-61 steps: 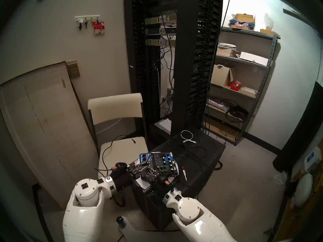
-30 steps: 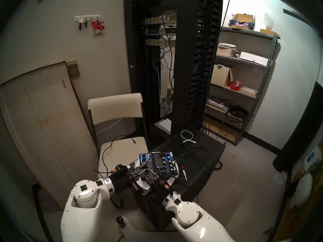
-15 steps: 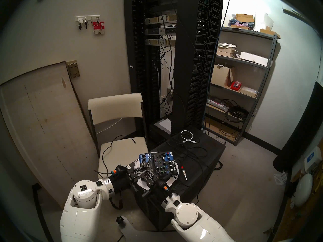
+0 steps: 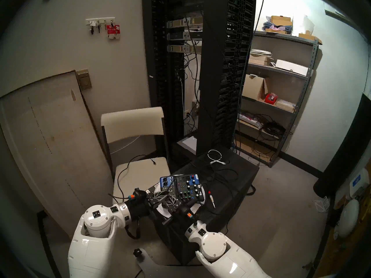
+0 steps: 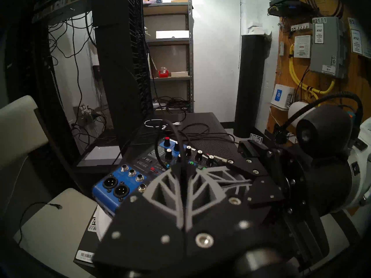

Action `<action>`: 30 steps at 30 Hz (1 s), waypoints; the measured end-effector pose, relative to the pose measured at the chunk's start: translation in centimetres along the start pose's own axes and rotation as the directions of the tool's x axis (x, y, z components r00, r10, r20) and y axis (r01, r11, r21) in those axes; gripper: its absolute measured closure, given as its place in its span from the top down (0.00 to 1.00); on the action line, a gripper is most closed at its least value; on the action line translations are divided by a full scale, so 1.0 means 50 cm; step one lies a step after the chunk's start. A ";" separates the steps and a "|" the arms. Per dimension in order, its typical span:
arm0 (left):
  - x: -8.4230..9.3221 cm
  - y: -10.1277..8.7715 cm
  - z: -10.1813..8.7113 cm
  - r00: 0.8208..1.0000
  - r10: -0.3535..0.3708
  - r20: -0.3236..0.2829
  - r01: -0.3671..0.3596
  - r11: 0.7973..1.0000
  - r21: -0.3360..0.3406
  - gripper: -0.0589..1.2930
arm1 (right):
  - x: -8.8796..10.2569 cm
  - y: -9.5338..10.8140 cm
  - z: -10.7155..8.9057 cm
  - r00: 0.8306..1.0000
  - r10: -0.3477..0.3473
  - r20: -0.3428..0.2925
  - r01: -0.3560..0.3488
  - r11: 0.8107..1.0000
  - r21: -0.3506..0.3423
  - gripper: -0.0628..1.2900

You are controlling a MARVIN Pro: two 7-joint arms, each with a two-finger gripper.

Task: Insert aux cable

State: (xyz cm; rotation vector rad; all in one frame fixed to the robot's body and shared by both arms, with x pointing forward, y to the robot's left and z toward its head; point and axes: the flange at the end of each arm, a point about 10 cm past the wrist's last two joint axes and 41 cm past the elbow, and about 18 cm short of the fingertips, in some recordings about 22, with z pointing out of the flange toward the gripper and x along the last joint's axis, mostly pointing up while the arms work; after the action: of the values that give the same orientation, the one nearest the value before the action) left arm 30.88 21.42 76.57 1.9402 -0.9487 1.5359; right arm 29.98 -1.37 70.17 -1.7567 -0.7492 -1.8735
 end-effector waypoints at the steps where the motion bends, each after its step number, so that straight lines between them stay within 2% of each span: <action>1: 0.000 0.000 0.001 1.000 0.002 0.000 -0.002 1.000 0.000 0.03 | 0.000 0.001 0.000 1.000 -0.001 0.000 0.001 1.000 -0.001 0.05; 30: -0.004 -0.001 0.002 0.999 0.044 0.009 -0.044 0.999 0.003 0.03 | -0.007 -0.004 -0.001 1.000 -0.002 -0.008 0.002 1.000 -0.012 0.05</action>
State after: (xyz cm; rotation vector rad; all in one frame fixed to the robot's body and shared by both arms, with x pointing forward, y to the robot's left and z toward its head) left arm 30.95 21.41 76.36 1.9420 -0.9992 1.5554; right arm 29.85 -1.27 69.83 -1.7556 -0.7391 -1.8888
